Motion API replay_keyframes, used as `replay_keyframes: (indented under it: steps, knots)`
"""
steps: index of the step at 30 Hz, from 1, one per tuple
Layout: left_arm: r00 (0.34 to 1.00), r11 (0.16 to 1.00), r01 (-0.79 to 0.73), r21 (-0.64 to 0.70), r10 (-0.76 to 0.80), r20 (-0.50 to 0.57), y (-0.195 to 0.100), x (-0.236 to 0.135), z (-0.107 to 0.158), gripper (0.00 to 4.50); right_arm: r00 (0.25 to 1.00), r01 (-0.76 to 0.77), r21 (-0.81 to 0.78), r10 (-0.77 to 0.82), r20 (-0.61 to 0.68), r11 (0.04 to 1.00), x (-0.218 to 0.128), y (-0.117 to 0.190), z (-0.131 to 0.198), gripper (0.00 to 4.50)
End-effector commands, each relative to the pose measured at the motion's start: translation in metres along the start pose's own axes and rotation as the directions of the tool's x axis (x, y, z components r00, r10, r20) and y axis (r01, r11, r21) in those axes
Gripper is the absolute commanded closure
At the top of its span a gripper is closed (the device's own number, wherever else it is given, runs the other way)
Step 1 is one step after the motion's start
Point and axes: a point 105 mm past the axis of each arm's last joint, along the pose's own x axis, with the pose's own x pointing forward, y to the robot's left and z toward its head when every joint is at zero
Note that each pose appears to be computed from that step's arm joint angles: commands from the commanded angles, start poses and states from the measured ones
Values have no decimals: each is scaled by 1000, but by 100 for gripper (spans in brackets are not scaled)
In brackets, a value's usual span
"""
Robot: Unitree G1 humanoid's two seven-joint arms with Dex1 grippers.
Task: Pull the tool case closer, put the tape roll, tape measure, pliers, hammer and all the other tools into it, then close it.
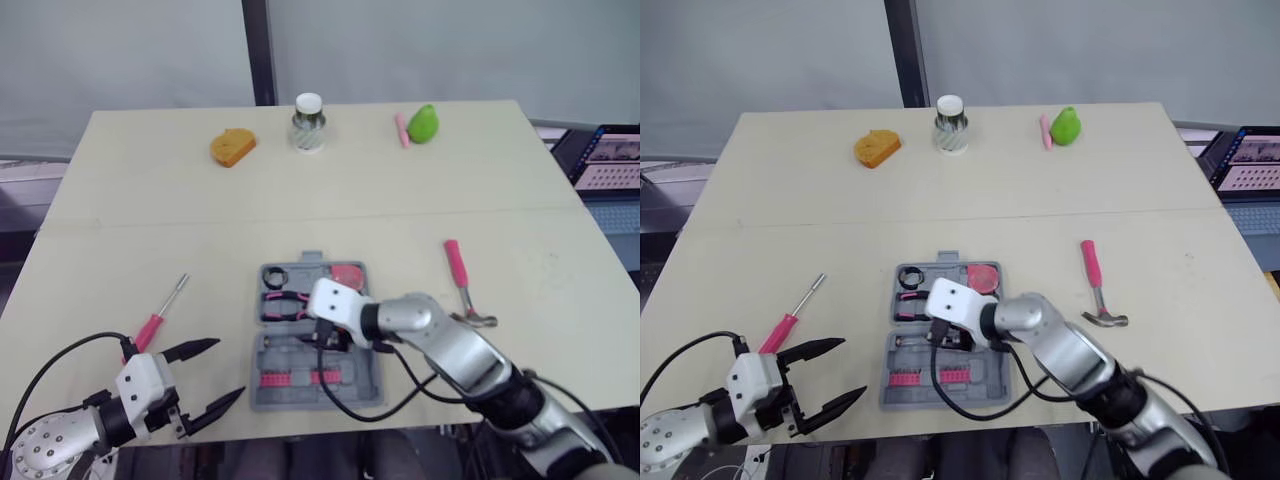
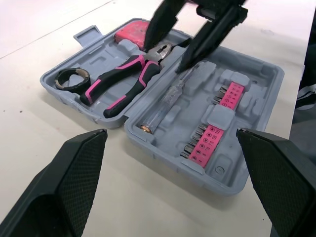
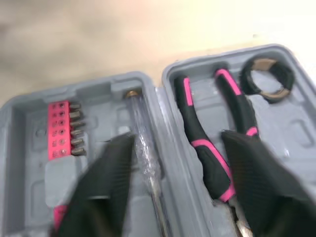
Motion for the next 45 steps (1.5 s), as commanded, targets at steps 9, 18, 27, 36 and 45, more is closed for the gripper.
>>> replay_keyframes:
  steps: [9, 18, 27, 36, 45]
  knots:
    - [1000, 999, 16, 38, -16, 18, 4, 3, 6, 0, 991, -3, 82, -8, 132, 997, 9, 7, -10, 446]
    - [1000, 999, 17, 47, -18, 16, 6, 4, 6, 0, 996, -39, 52, 35, 80, 998, 15, 18, -16, 446]
    - [1000, 999, 18, 51, -19, 19, 6, 5, 5, 0, 999, -20, 40, 22, -41, 999, 14, 16, -41, 446]
    - [1000, 998, 17, 52, -18, 17, 6, 5, 4, 0, 980, -31, 60, 42, -193, 998, 12, 22, -72, 446]
    - [1000, 998, 18, 55, -19, 16, 7, 6, 4, 0, 946, -6, 77, 31, -322, 997, 11, 22, -93, 446]
